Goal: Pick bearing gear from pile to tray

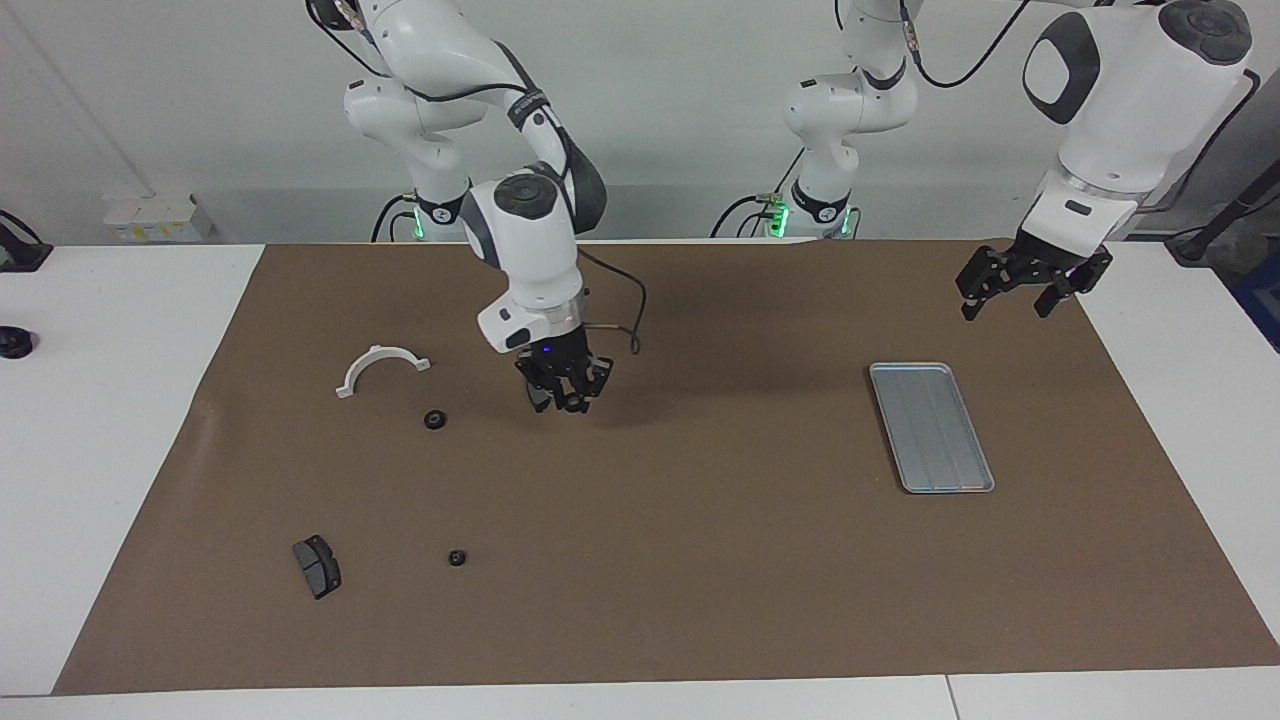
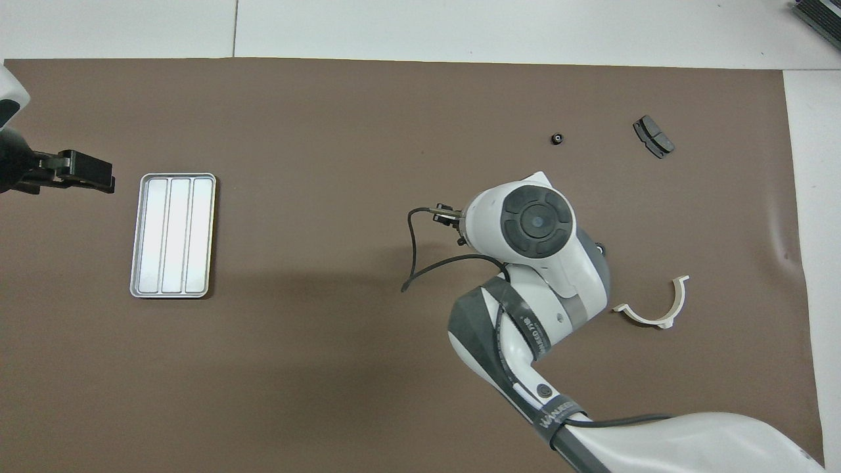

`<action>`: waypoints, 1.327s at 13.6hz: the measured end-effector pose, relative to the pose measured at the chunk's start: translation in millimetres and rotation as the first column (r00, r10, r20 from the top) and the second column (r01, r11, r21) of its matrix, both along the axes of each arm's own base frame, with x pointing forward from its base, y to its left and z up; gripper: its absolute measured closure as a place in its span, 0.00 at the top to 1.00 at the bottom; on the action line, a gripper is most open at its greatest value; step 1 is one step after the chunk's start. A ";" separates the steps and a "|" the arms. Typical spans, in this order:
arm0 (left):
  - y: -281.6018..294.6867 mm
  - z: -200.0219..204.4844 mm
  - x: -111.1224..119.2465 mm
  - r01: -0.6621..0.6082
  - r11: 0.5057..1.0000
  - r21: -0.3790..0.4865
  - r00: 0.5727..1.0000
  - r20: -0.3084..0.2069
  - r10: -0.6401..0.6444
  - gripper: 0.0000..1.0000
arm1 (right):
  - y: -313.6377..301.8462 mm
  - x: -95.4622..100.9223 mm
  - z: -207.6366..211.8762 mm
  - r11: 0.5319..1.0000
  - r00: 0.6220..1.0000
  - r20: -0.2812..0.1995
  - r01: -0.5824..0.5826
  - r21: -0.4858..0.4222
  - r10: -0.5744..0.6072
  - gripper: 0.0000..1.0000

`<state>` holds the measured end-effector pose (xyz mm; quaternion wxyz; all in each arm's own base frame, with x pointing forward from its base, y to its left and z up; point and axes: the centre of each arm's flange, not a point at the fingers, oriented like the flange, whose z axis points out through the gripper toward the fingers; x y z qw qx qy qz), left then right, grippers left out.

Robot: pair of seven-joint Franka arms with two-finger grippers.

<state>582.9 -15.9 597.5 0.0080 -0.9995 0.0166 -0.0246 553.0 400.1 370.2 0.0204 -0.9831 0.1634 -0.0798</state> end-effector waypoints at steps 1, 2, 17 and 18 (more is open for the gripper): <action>0.0 -0.1 0.0 0.000 1.000 0.000 1.000 0.000 0.000 1.00 | 19.8 -1.8 -9.8 1.000 1.000 0.000 0.012 -0.006 -0.012 0.35; 0.0 -0.1 0.0 0.000 1.000 0.000 1.000 0.000 0.000 1.00 | 39.8 -3.7 -21.2 1.000 1.000 -0.004 0.024 0.000 -0.024 0.35; -19.8 -4.6 -0.4 -0.053 0.997 -0.048 0.999 -0.007 0.053 1.00 | 96.7 -19.6 -52.3 1.000 0.999 -0.029 0.019 0.010 -0.018 0.86; -31.7 -6.0 0.0 -0.069 0.996 -0.054 0.998 -0.006 0.069 1.00 | 90.4 -14.7 -44.1 0.999 0.999 -0.024 0.030 0.010 -0.030 0.86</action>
